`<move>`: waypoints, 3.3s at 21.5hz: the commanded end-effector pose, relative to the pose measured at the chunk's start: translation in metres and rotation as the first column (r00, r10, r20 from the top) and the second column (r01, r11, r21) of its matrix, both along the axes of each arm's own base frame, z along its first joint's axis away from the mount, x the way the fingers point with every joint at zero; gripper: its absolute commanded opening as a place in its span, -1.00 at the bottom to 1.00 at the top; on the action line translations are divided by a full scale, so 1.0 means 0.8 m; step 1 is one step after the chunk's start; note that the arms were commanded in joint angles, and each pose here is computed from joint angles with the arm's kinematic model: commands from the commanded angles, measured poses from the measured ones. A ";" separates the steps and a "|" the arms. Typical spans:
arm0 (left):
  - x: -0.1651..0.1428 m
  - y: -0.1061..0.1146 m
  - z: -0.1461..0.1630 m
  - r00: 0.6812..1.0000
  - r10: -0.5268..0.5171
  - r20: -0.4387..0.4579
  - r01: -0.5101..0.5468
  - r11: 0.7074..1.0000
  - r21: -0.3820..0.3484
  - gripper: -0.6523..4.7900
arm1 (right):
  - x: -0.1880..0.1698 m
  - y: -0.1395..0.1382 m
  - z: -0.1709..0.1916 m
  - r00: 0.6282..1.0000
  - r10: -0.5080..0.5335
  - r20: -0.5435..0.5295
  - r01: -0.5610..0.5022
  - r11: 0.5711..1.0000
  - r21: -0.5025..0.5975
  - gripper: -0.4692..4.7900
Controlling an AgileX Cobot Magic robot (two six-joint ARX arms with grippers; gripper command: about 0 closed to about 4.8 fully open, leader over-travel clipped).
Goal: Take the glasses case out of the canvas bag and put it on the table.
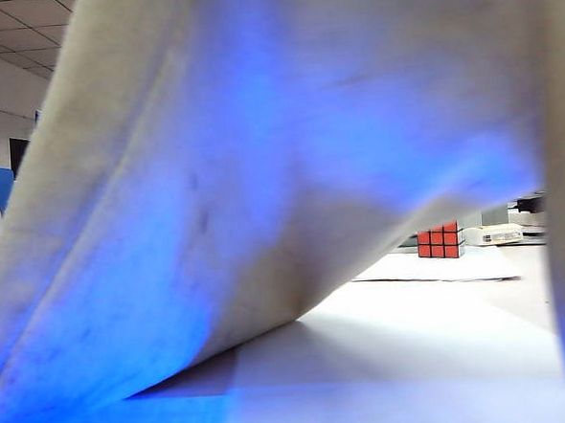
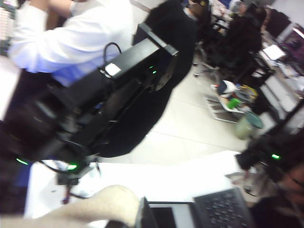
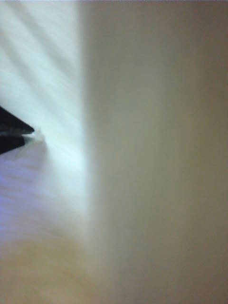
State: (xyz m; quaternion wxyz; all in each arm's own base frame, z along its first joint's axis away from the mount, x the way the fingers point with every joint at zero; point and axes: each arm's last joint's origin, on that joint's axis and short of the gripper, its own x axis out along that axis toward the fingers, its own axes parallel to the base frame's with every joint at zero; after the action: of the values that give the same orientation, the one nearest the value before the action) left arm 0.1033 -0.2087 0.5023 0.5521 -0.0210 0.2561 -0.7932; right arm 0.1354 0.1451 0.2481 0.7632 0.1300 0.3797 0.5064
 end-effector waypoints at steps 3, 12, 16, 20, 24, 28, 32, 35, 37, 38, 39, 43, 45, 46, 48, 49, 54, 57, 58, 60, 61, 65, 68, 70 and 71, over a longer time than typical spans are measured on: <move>0.014 0.003 0.002 0.959 0.236 0.158 -0.238 0.971 -0.006 -0.77 | -0.043 0.043 0.002 0.982 0.168 0.088 -0.167 0.986 -0.015 -0.85; 0.033 0.016 -0.001 0.857 0.416 0.302 -0.441 0.898 0.013 -0.77 | -0.048 0.033 -0.012 0.978 0.197 0.066 -0.185 0.971 -0.149 -0.85; 0.015 0.008 0.017 0.970 0.181 0.160 -0.163 0.980 -0.119 -0.77 | -0.015 0.039 -0.017 0.988 0.120 0.102 -0.110 0.989 -0.096 -0.85; -0.013 -0.001 0.028 0.996 0.026 0.085 -0.012 0.986 -0.168 -0.77 | 0.018 0.053 -0.032 0.986 0.099 0.130 -0.094 0.995 -0.046 -0.85; -0.028 -0.004 0.019 0.999 -0.045 -0.001 0.045 0.995 -0.085 -0.77 | 0.043 0.058 0.008 0.973 0.022 0.228 -0.030 0.999 0.032 -0.85; -0.021 -0.001 0.011 0.998 0.063 0.005 -0.063 0.998 -0.012 -0.76 | 0.047 0.047 0.044 0.968 0.019 0.249 -0.037 0.997 0.068 -0.85; 0.003 0.026 0.006 0.987 0.150 -0.056 -0.146 0.987 0.060 -0.76 | 0.027 0.019 0.080 0.890 -0.106 0.444 0.089 0.994 0.059 -0.85; 0.000 0.026 0.029 0.995 0.066 -0.069 -0.073 0.993 -0.098 -0.76 | 0.040 0.031 0.059 0.892 -0.068 0.447 0.093 0.995 -0.033 -0.85; 0.001 0.025 0.036 0.995 0.073 -0.063 -0.081 0.987 -0.141 -0.76 | 0.052 0.051 0.026 0.927 -0.005 0.374 0.059 0.989 -0.133 -0.85; 0.002 0.025 0.036 0.995 0.077 -0.062 -0.085 0.986 -0.141 -0.76 | 0.055 0.056 0.018 0.934 0.004 0.357 0.054 0.987 -0.152 -0.85; 0.002 0.025 0.036 0.996 0.077 -0.053 -0.084 0.986 -0.145 -0.76 | 0.057 0.060 0.012 0.938 0.014 0.346 0.045 0.986 -0.161 -0.85; 0.006 0.024 0.032 0.982 0.188 0.026 -0.182 0.974 -0.138 -0.76 | 0.039 0.065 0.018 0.935 0.056 0.351 0.006 0.985 -0.173 -0.85; 0.015 0.030 0.029 0.950 0.304 0.074 -0.295 0.948 -0.119 -0.76 | 0.027 0.061 0.026 0.932 0.068 0.355 -0.005 0.984 -0.178 -0.85; 0.024 0.037 0.028 0.935 0.345 0.079 -0.336 0.935 -0.112 -0.76 | 0.020 0.055 0.030 0.931 0.081 0.357 -0.012 0.982 -0.190 -0.85; 0.039 0.048 0.025 0.909 0.407 0.088 -0.399 0.912 -0.098 -0.76 | 0.005 0.036 0.039 0.927 0.109 0.359 -0.025 0.973 -0.231 -0.85; 0.046 0.054 0.025 0.888 0.451 0.093 -0.442 0.892 -0.096 -0.76 | -0.003 0.027 0.044 0.928 0.114 0.356 -0.029 0.971 -0.236 -0.85; 0.069 0.066 0.021 0.848 0.523 0.087 -0.518 0.852 -0.080 -0.76 | -0.024 0.002 0.081 0.883 0.053 0.466 -0.011 0.996 -0.092 -0.85; 0.069 0.065 0.023 0.856 0.506 0.108 -0.496 0.862 -0.107 -0.76 | -0.028 -0.001 0.077 0.905 0.074 0.419 -0.029 0.993 -0.113 -0.85; 0.069 0.064 0.025 0.866 0.489 0.108 -0.476 0.871 -0.122 -0.76 | -0.028 -0.001 0.072 0.913 0.087 0.398 -0.034 0.990 -0.138 -0.85; 0.069 0.064 0.026 0.866 0.487 0.113 -0.472 0.871 -0.136 -0.76 | -0.028 0.002 0.059 0.934 0.147 0.326 -0.093 0.980 -0.175 -0.85; 0.069 0.064 0.027 0.866 0.487 0.113 -0.472 0.871 -0.137 -0.76 | -0.029 0.001 0.056 0.939 0.150 0.310 -0.094 0.978 -0.187 -0.85; 0.068 0.065 0.027 0.865 0.485 0.126 -0.468 0.872 -0.145 -0.76 | -0.036 -0.007 0.050 0.953 0.166 0.254 -0.104 0.965 -0.240 -0.85; 0.066 0.065 0.028 0.880 0.460 0.121 -0.441 0.885 -0.152 -0.76 | -0.039 -0.008 0.043 0.959 0.198 0.204 -0.143 0.957 -0.254 -0.85; 0.065 0.064 0.031 0.900 0.419 0.121 -0.395 0.901 -0.179 -0.76 | -0.039 -0.008 0.037 0.960 0.206 0.190 -0.156 0.955 -0.250 -0.85; 0.062 0.062 0.034 0.917 0.379 0.125 -0.351 0.914 -0.202 -0.76 | -0.038 -0.006 0.030 0.963 0.206 0.176 -0.159 0.955 -0.250 -0.85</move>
State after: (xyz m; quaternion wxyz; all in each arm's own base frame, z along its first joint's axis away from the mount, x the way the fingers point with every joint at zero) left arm 0.1577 -0.1597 0.5219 0.7192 -0.0569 0.1644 -0.6727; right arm 0.1041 0.1384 0.2741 0.7593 -0.0543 0.3693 0.5330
